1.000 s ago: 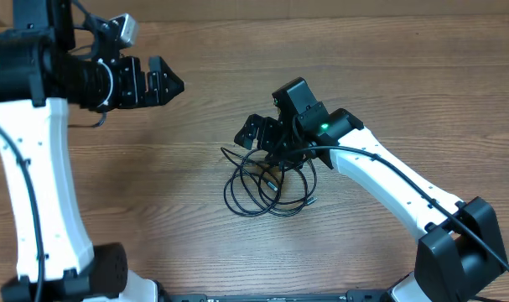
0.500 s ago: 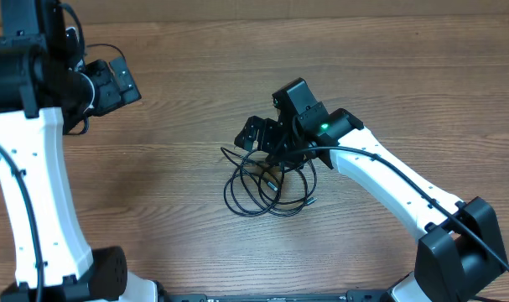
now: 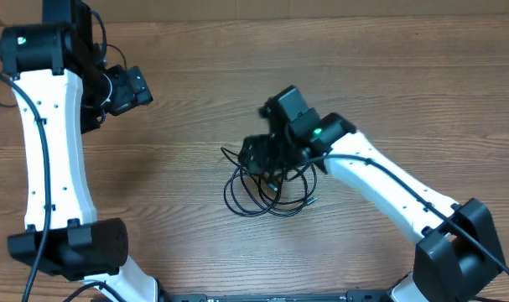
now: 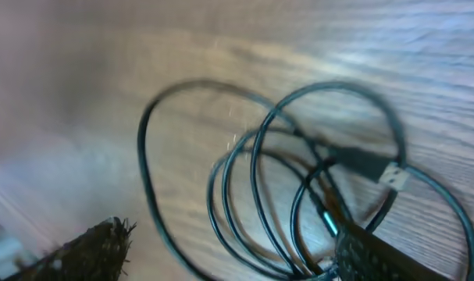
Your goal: Untangle cables
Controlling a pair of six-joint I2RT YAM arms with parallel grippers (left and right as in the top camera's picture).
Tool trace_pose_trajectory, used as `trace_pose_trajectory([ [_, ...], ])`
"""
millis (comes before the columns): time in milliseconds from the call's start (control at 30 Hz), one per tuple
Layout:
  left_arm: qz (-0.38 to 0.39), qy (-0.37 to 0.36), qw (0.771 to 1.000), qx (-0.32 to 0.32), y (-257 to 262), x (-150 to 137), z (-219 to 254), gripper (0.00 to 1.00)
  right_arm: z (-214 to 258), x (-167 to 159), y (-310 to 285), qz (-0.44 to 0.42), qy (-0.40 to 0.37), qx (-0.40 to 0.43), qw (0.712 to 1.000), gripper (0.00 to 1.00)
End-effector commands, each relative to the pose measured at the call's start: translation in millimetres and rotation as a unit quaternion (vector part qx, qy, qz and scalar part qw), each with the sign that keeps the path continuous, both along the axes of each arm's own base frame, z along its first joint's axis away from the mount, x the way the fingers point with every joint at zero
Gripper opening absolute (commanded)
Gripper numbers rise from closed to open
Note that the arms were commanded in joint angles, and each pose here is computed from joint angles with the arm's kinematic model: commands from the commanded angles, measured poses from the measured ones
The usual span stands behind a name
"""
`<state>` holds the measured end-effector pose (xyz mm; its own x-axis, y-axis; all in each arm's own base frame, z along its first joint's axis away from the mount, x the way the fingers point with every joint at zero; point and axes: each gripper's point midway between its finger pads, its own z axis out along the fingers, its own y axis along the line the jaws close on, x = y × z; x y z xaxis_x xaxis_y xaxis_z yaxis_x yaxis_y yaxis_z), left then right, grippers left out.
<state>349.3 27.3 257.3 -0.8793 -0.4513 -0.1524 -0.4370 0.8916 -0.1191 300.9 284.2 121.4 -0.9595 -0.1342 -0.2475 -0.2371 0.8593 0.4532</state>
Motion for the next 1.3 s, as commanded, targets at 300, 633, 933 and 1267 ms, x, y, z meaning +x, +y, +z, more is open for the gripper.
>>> trace_pose_trajectory([
  [300, -0.01, 0.019, 1.0, -0.011, -2, 1, -12, 0.99, -36, -33, 9, 0.097, -0.016, -0.064, 0.993, 0.58],
  [633, -0.01, 0.019, 1.0, -0.011, -2, 1, -12, 0.99, -51, -31, 9, 0.081, 0.002, -0.075, 0.994, 0.16],
  [933, -0.018, 0.017, 0.999, -0.039, -12, 1, -12, 1.0, 12, -20, 36, 0.034, 0.005, 0.003, 0.999, 0.04],
  [1267, -0.068, 0.022, 0.993, -0.098, -42, -1, -15, 1.0, 194, 8, 51, -0.022, -0.114, 0.131, 0.985, 0.04],
])
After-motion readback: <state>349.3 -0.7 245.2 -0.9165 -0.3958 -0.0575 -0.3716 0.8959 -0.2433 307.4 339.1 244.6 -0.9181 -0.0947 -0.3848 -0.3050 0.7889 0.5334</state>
